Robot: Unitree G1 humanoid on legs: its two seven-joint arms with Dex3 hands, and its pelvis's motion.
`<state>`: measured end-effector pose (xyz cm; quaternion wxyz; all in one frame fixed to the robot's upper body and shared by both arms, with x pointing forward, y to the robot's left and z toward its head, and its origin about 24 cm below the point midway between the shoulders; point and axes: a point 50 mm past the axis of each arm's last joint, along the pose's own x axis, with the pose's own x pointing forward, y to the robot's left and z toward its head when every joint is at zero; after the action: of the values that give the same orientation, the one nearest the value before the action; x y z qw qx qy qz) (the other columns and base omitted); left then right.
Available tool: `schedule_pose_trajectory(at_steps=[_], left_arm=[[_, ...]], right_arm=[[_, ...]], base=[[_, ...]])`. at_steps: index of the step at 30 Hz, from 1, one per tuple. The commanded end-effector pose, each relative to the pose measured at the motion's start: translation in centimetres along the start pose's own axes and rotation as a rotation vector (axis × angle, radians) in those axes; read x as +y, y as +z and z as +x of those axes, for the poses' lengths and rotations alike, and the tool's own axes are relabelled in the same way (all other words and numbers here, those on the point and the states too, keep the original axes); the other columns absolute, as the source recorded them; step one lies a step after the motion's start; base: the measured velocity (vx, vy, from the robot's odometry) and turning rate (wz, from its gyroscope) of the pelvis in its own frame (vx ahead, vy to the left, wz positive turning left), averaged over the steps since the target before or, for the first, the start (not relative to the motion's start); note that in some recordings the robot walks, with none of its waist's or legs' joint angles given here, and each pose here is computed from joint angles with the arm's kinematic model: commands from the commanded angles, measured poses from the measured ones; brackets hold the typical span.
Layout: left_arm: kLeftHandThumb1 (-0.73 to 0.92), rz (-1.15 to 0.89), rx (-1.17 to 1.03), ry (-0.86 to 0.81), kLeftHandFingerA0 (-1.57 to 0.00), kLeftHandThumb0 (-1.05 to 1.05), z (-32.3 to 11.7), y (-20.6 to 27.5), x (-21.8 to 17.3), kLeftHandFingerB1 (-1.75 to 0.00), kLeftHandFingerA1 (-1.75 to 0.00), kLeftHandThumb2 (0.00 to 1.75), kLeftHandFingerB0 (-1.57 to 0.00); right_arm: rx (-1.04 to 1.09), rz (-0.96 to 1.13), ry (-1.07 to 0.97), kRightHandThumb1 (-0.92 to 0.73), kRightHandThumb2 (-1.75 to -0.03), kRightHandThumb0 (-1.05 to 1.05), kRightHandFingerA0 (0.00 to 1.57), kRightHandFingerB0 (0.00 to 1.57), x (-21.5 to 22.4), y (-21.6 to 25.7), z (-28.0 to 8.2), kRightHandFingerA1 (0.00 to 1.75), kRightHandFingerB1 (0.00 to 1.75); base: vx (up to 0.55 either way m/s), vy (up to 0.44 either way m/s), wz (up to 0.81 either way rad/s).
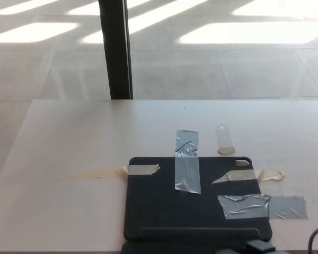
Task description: The robot uses its right hand to open a folded tablet cover kept in the middle of the desk
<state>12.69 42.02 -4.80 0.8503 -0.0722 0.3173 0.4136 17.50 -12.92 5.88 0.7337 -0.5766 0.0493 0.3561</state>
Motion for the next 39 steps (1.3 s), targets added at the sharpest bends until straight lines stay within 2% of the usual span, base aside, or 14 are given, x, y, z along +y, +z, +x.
schedule_pose_trajectory(at_steps=[1, 4, 5, 6, 8, 12, 14, 15, 19, 29, 31, 32, 38, 39], left_arm=[[0.45, 0.007, -0.026, 0.015, -0.87, -0.54, 0.0, 1.4, 1.1, -0.65, -0.74, 0.54, -0.67], [0.45, 0.005, -0.029, 0.011, -0.86, -0.54, 0.1, 1.7, 1.0, -0.64, -0.74, 0.54, -0.66], [0.44, 0.011, -0.03, 0.013, -0.88, -0.55, 0.1, 1.8, 1.0, -0.65, -0.74, 0.54, -0.71], [0.44, 0.011, -0.032, 0.013, -0.87, -0.55, 0.1, 1.9, 0.9, -0.65, -0.74, 0.54, -0.72], [0.44, 0.004, -0.039, 0.005, -0.86, -0.58, 0.1, 2.0, 0.9, -0.65, -0.75, 0.54, -0.67], [0.45, -0.002, -0.038, 0.005, -0.84, -0.54, 0.2, 2.2, 0.8, -0.65, -0.74, 0.54, -0.66], [0.45, 0.003, -0.035, 0.009, -0.85, -0.55, 0.2, 2.1, 0.9, -0.65, -0.74, 0.54, -0.68], [0.45, 0.003, -0.035, 0.007, -0.86, -0.55, 0.2, 2.1, 0.9, -0.65, -0.75, 0.54, -0.67], [0.44, -0.004, -0.026, 0.012, -0.88, -0.56, 0.1, 1.8, 1.0, -0.66, -0.76, 0.54, -0.68], [0.45, 0.023, -0.026, 0.025, -0.88, -0.57, 0.0, 1.7, 1.5, -0.64, -0.74, 0.54, -0.66], [0.45, 0.021, -0.022, 0.027, -0.84, -0.56, 0.0, 1.6, 1.6, -0.64, -0.73, 0.53, -0.63], [0.33, 0.021, -0.022, 0.026, -0.83, -0.61, 0.0, 1.6, 1.5, -0.72, -0.79, 0.81, -0.64], [0.44, 0.001, -0.009, 0.028, -0.86, -0.55, 0.0, 1.2, 1.7, -0.66, -0.75, 0.54, -0.69], [0.44, 0.008, -0.011, 0.029, -0.87, -0.55, 0.0, 1.2, 1.6, -0.66, -0.76, 0.54, -0.65]], right_arm=[[0.081, 0.187, 0.174, -0.5, -0.88, -0.81, 0.21, 0.04, 3.0, -0.9, -1.9, 0.53, 0.35], [0.089, 0.215, 0.171, -0.5, -0.89, -0.81, 0.21, 0.07, 3.1, -1.0, -1.9, 0.53, 0.37], [0.1, 0.254, 0.179, -0.64, -0.61, -0.79, 0.25, 0.13, 3.3, -1.3, -2.0, 0.44, 0.26], [0.1, 0.269, 0.175, -0.51, -0.9, -0.8, 0.22, 0.06, 3.3, -1.4, -2.0, 0.54, 0.37], [0.101, 0.329, 0.182, -0.65, -0.61, -0.82, 0.31, 0.16, 3.7, -1.5, -2.4, 0.49, 0.28], [0.076, 0.409, 0.202, -0.52, -0.89, -0.8, 0.24, 0.09, 4.0, -1.5, -3.0, 0.56, 0.42], [0.076, 0.469, 0.211, -0.65, -0.6, -0.78, 0.28, 0.15, 4.1, -1.7, -3.6, 0.48, 0.29], [0.088, 0.485, 0.213, -0.54, -0.9, -0.85, 0.22, 0.07, 4.0, -1.7, -3.8, 0.53, 0.4], [0.12, 0.553, 0.15, -0.53, -0.86, -0.8, 0.23, 0.1, 2.7, -2.5, -4.4, 0.51, 0.4], [0.048, 0.724, -0.473, -0.49, -0.84, -0.67, 0.21, 0.13, -9.2, -8.4, -7.6, 0.52, 0.41], [-0.017, 0.933, -0.652, -0.61, -0.58, -0.6, 0.28, 0.26, -12.1, -11.6, -10.1, 0.4, 0.3], [0.0, 0.941, -0.715, -0.64, -0.6, -0.56, 0.31, 0.26, -12.6, -12.6, -10.8, 0.39, 0.31], [0.137, 1.065, -1.156, -0.54, -0.58, -0.67, 0.39, 0.37, -11.8, -18.9, -15.8, 0.51, 0.36], [0.194, 1.084, -1.196, -0.51, -0.88, -0.8, 0.49, 0.31, -10.9, -19.8, -16.7, 0.63, 0.46]], base=[[0.0, 0.0, 0.0], [0.0, 0.0, 0.0], [0.0, 0.0, 0.0], [0.0, 0.0, 0.0], [0.0, 0.0, 0.0], [0.0, 0.0, 0.0], [0.0, 0.0, 0.0], [0.0, 0.0, 0.0], [0.0, 0.0, 0.0], [0.0, 0.0, 0.0], [0.0, 0.0, 0.0], [0.0, 0.0, 0.0], [0.0, 0.0, 0.0], [0.0, 0.0, 0.0]])
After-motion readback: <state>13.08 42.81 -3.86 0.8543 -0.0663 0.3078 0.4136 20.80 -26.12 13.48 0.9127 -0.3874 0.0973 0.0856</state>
